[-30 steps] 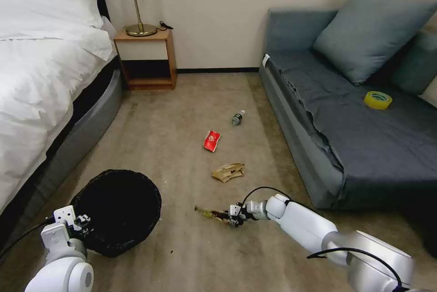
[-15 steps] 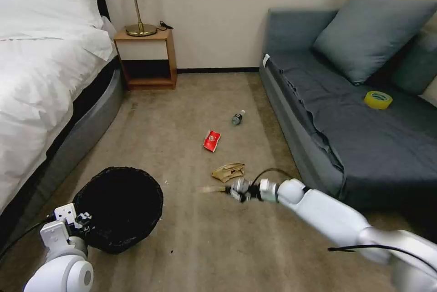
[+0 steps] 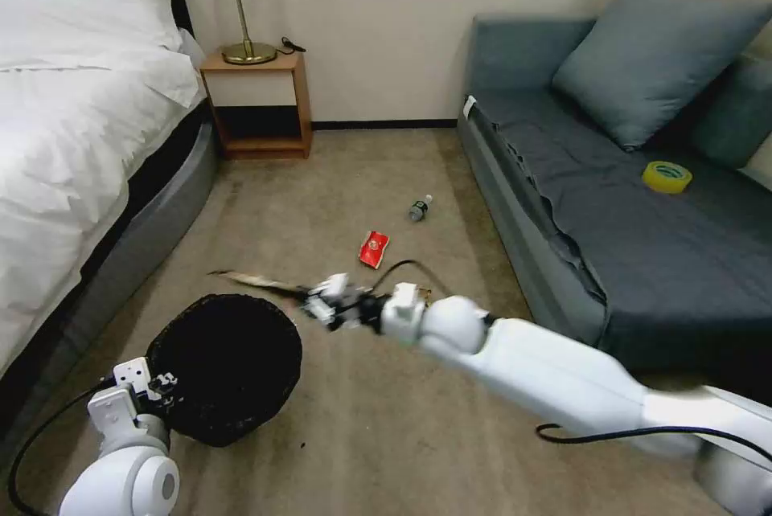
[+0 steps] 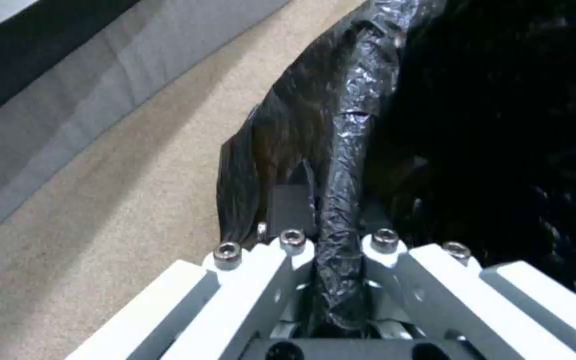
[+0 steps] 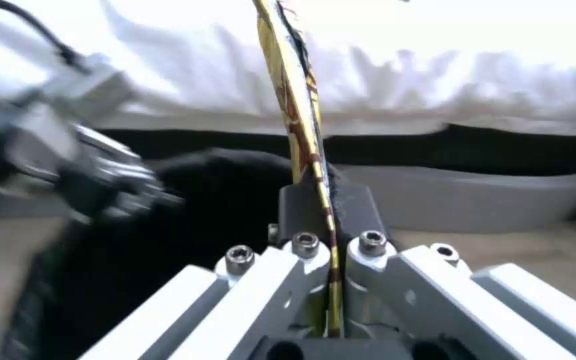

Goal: Pick up the trash bin, then pick up the garbage on the floor and place it into the trash bin.

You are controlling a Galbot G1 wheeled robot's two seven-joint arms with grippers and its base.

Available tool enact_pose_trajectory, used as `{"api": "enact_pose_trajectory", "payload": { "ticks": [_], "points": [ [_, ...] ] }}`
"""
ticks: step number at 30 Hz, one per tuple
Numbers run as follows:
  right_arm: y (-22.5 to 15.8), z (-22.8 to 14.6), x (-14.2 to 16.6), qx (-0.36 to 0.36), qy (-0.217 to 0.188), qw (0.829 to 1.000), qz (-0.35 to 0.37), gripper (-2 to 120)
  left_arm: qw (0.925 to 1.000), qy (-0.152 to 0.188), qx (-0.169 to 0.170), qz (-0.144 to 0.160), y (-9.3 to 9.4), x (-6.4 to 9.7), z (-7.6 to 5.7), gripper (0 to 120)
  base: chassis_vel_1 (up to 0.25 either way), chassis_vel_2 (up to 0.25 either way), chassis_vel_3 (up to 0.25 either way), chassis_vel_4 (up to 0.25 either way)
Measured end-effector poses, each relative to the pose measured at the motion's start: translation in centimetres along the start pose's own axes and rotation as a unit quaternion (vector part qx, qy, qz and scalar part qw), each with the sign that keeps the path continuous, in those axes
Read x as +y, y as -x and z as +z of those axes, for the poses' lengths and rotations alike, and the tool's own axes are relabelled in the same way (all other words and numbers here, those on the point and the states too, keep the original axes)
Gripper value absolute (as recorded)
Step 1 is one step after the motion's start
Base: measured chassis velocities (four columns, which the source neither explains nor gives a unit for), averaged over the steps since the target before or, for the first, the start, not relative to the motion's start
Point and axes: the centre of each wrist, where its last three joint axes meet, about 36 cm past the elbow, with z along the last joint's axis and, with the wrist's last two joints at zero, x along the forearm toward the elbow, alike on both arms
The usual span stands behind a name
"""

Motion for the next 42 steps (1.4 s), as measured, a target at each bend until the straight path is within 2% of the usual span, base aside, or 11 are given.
{"api": "enact_pose_trajectory", "payload": {
  "ticks": [4,14,18,25,29,32,34,36,37,38,42],
  "points": [
    [2.7,0.9,2.3,0.007,0.006,1.0,-0.022,0,1.0,-0.004,-0.003,0.002,-0.3,-0.1,-0.2,2,0.0,0.0,0.0,0.0],
    [4.6,4.2,2.9,0.044,-0.016,0.999,0.006,0,0.9999,-0.006,-0.012,0.005,-1.0,-0.1,-0.7,2,0.0,0.0,0.0,0.0],
    [4.2,4.4,2.6,0.049,-0.021,0.998,0.016,20,0.9999,-0.006,-0.013,0.006,-1.0,0.0,-0.8,2,0.0,0.0,0.0,0.0],
    [3.6,4.2,2.6,0.047,-0.022,0.998,0.023,42,0.9999,-0.006,-0.013,0.008,-1.0,-0.1,-0.8,2,0.0,0.0,0.0,0.0],
    [3.2,1.8,1.8,0.015,-0.025,0.998,0.056,59,0.9998,-0.009,-0.013,0.01,-1.0,-0.1,-0.9,2,0.0,0.0,0.0,0.0],
    [2.9,0.1,1.1,-0.001,-0.027,0.996,0.08,66,0.9998,-0.01,-0.015,0.011,-1.1,0.0,-1.0,2,0.0,0.0,0.0,0.0],
    [2.2,-1.4,0.3,-0.012,-0.028,0.994,0.103,73,0.9997,-0.012,-0.017,0.013,-1.2,0.0,-1.1,2,0.0,0.0,0.0,0.0],
    [-3.1,-5.9,-2.7,-0.019,-0.033,0.979,0.199,84,0.9994,-0.015,-0.027,0.018,-1.6,0.1,-1.6,2,0.0,0.0,0.0,0.0],
    [-4.1,-6.4,-3.0,-0.019,-0.033,0.976,0.215,85,0.9993,-0.015,-0.029,0.018,-1.6,0.1,-1.7,2,0.0,0.0,0.0,0.0],
    [-7.7,-8.1,-3.8,-0.018,-0.031,0.964,0.265,92,0.9991,-0.015,-0.033,0.02,-1.8,0.1,-1.9,2,0.0,0.0,0.0,0.0],
    [-12.1,-10.1,-4.0,-0.031,-0.031,0.946,0.322,98,0.9988,-0.016,-0.039,0.023,-2.0,0.1,-2.0,2,0.0,0.0,0.0,0.0]
  ]
}}
